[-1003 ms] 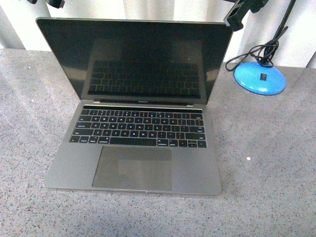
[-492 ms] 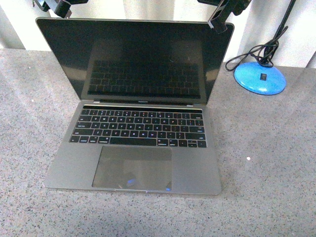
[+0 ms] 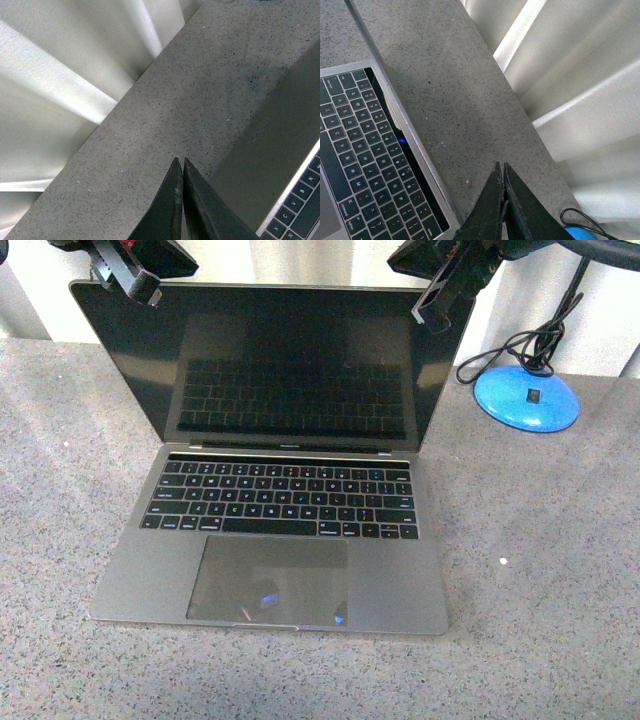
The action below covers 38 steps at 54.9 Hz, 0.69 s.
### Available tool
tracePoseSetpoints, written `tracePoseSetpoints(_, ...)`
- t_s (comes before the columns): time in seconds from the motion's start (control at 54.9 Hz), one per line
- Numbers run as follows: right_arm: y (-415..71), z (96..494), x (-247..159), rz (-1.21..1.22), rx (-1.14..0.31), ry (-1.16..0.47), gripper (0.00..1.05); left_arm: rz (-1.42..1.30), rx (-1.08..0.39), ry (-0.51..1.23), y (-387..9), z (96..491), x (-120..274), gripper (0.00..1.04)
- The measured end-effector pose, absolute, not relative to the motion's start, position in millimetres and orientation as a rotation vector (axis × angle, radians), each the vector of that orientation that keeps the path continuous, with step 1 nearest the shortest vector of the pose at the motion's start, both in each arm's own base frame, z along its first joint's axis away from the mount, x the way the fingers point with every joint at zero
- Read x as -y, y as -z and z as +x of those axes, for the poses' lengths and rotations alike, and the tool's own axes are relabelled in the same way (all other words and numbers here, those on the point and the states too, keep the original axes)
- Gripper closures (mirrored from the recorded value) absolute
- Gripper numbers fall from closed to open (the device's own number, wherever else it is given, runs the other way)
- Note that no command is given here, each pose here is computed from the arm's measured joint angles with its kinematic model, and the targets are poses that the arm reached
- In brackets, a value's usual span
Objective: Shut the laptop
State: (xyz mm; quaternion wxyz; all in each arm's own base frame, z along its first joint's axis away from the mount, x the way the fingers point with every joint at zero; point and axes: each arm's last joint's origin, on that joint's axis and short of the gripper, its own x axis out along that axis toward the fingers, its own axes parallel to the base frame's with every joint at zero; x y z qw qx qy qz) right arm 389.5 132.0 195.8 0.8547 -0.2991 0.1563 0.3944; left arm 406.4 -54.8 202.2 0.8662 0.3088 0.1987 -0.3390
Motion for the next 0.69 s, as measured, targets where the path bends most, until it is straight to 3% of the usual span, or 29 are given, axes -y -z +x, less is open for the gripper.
tracePoseSetpoints(0.693, -187.2, 382.3, -135.7, -0.622, -0.353, -0.842, 1.04, 0.639, -0.426, 0.742, -199.8, 394.6, 58.0, 1.01)
